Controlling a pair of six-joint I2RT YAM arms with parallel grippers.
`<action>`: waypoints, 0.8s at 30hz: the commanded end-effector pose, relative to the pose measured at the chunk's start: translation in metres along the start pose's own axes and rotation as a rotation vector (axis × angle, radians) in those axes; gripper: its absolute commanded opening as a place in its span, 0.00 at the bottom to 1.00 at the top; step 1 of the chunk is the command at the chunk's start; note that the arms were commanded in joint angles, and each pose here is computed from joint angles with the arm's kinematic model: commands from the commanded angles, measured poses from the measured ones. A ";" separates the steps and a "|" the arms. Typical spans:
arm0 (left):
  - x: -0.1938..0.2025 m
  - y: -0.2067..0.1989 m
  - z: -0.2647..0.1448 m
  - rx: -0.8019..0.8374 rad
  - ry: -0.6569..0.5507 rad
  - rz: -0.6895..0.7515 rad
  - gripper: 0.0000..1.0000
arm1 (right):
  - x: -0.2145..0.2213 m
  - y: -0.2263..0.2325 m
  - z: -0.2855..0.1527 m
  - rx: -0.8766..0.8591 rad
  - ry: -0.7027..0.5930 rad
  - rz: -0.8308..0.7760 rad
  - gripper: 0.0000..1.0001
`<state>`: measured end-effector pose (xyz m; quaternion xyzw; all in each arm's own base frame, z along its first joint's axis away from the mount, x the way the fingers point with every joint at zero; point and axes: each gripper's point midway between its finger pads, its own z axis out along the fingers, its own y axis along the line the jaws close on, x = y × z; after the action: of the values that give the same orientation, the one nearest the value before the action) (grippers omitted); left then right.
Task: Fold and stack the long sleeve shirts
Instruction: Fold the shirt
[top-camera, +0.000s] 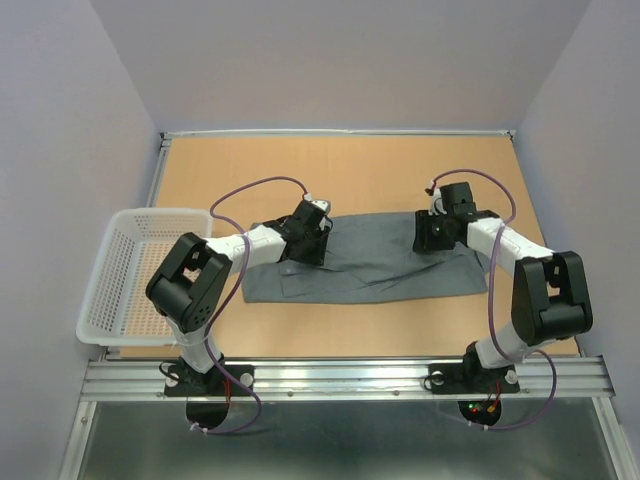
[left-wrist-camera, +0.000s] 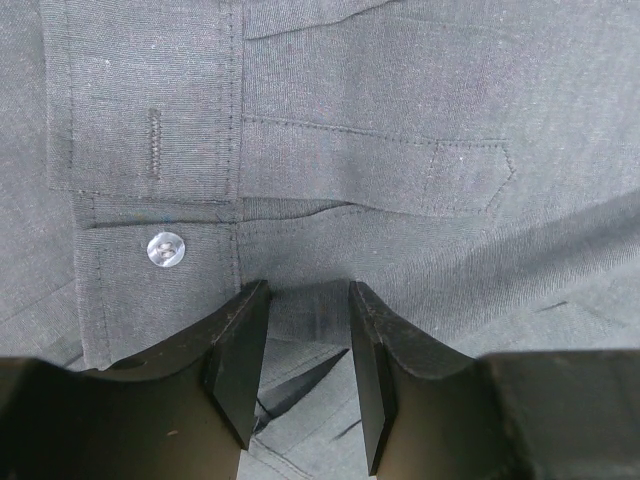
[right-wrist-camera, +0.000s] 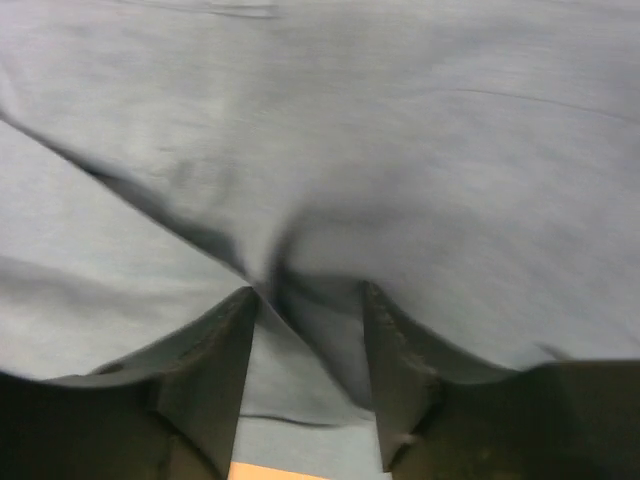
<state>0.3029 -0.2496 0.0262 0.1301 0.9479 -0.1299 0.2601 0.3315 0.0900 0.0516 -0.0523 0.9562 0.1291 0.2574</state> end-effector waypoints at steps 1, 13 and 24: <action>0.021 0.025 0.003 -0.114 0.078 0.002 0.49 | -0.012 -0.029 -0.022 0.191 -0.052 0.085 0.59; 0.014 0.018 -0.001 -0.089 0.058 -0.005 0.50 | -0.029 -0.069 -0.046 0.200 -0.175 0.593 0.60; 0.013 0.018 0.000 -0.086 0.051 -0.009 0.50 | -0.035 -0.079 -0.012 0.081 -0.217 0.757 0.52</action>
<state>0.3054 -0.2469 0.0261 0.1237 0.9491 -0.1204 0.2633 0.3562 0.0086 0.0661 0.3054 0.8974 0.1519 0.2798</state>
